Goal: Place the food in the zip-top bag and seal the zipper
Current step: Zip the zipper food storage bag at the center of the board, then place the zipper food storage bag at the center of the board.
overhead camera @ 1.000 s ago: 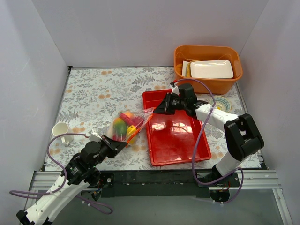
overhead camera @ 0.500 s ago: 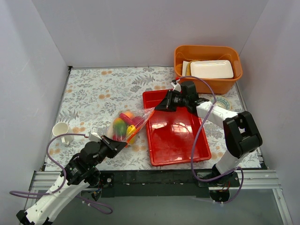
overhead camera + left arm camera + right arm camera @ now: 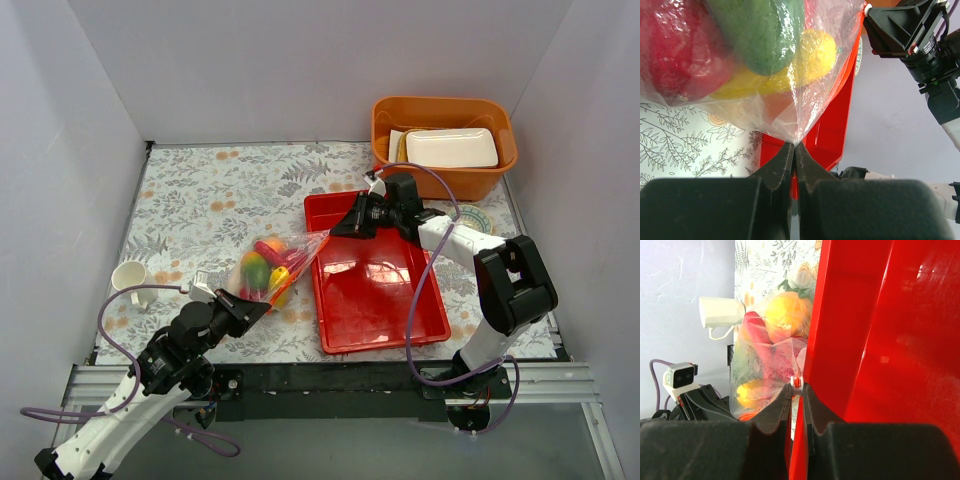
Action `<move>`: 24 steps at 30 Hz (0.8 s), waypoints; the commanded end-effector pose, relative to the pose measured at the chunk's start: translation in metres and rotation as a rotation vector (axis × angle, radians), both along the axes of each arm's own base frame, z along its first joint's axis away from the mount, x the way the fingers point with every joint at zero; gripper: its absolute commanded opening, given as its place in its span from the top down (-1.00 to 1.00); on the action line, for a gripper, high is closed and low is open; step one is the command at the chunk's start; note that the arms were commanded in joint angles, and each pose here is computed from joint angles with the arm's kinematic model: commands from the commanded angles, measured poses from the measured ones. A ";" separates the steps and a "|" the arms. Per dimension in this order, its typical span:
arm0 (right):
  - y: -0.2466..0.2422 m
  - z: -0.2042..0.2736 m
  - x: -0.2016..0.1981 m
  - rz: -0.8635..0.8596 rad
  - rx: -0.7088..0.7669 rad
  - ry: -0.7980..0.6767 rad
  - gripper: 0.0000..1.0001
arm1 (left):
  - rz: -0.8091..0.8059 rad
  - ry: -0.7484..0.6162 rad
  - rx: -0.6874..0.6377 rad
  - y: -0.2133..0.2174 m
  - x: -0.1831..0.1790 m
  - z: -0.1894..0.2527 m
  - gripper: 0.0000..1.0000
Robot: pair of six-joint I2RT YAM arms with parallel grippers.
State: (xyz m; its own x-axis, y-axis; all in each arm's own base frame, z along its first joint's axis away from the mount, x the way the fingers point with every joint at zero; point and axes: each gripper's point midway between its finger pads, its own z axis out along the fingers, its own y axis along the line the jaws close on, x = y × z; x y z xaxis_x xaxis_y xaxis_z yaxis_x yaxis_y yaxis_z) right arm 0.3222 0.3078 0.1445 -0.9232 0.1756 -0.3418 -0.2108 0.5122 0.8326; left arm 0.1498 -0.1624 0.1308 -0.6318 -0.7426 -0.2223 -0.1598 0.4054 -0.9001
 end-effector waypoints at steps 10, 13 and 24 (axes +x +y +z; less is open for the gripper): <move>-0.020 0.012 0.033 -0.052 -0.129 -0.126 0.59 | 0.001 -0.013 -0.029 -0.004 0.003 0.017 1.00; -0.036 0.013 0.042 -0.098 -0.247 -0.166 0.36 | -0.006 -0.026 -0.001 -0.004 0.005 0.020 1.00; -0.081 0.033 0.046 -0.241 -0.430 -0.290 -0.12 | -0.048 -0.032 0.015 -0.013 0.007 0.020 1.00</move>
State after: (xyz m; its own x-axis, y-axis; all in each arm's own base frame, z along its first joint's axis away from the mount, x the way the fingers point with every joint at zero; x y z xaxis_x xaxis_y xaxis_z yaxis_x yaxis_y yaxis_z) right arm 0.3686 0.2442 0.1558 -0.7974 0.1632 -0.5809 -0.2212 0.8167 0.5330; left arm 0.1550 -0.1704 0.1337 -0.6546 -0.7154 -0.2443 -0.1598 0.4468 -0.8802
